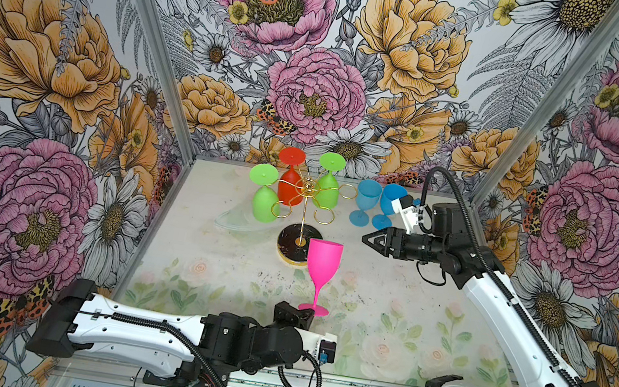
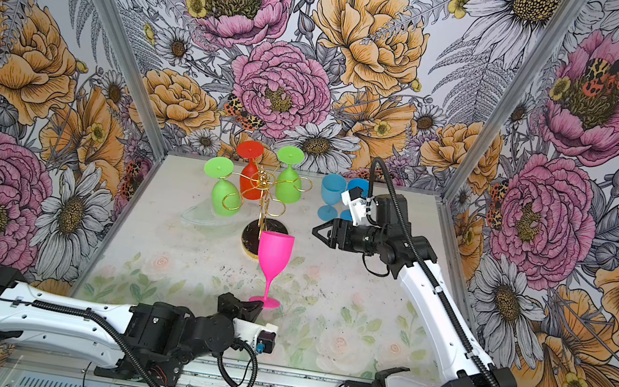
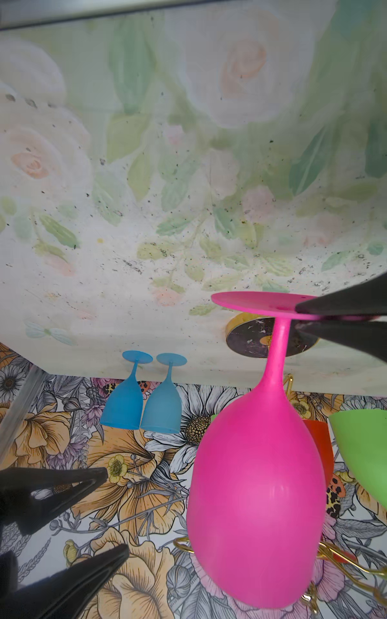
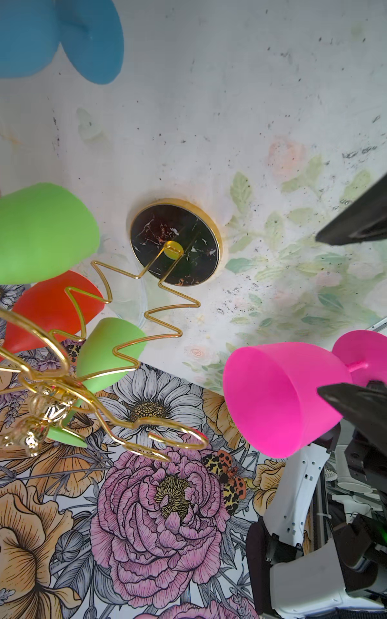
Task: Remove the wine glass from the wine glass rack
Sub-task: 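Grasp the magenta glass's bowl with the right gripper while the left holds the foot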
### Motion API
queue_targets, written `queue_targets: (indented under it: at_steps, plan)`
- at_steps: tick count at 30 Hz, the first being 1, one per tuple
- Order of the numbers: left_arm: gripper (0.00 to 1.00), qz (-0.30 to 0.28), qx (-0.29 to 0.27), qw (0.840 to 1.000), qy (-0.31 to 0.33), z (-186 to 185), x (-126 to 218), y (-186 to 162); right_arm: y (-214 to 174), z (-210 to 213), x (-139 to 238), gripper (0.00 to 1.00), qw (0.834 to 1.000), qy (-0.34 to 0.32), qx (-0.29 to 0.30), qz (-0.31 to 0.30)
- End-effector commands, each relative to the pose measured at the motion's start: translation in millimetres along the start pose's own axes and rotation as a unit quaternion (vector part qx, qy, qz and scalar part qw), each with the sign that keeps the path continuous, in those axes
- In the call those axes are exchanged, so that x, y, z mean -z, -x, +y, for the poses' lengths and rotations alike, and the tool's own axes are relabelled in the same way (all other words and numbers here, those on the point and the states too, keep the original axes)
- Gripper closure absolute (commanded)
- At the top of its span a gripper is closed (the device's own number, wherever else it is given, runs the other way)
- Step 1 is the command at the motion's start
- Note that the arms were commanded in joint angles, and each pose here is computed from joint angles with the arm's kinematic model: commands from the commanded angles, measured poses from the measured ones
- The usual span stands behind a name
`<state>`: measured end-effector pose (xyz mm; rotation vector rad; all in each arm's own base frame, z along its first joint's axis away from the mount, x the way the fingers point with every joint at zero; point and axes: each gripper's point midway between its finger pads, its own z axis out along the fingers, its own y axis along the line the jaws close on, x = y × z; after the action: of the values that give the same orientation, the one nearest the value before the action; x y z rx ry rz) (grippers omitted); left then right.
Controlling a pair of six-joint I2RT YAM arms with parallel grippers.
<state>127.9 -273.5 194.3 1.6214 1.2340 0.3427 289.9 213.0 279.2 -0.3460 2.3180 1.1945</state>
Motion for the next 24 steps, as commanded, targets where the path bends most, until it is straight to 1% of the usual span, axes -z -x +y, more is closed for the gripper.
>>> queue_targets:
  at_steps: [1, 5, 10, 16, 24]
  plan:
    - [1.00, 0.028, -0.066, 0.996, 0.054, 9, -1, -8, 10, 17, 2, 0.34, 1.000, 0.026, 0.010, -0.001]
    - [1.00, 0.045, -0.112, 0.990, 0.073, 6, -3, -16, 13, 27, 2, 0.35, 0.999, 0.035, 0.017, 0.002]
    - [1.00, 0.052, -0.140, 0.985, 0.083, 5, -3, -19, 15, 40, 1, 0.36, 0.999, 0.045, 0.029, 0.005]
    - [1.00, 0.074, -0.187, 0.975, 0.100, 4, -6, -25, 8, 39, -8, 0.37, 0.999, 0.029, 0.038, 0.024]
    - [1.00, 0.085, -0.210, 0.968, 0.104, 3, -7, -28, 2, 51, -15, 0.37, 0.997, 0.023, 0.058, 0.043]
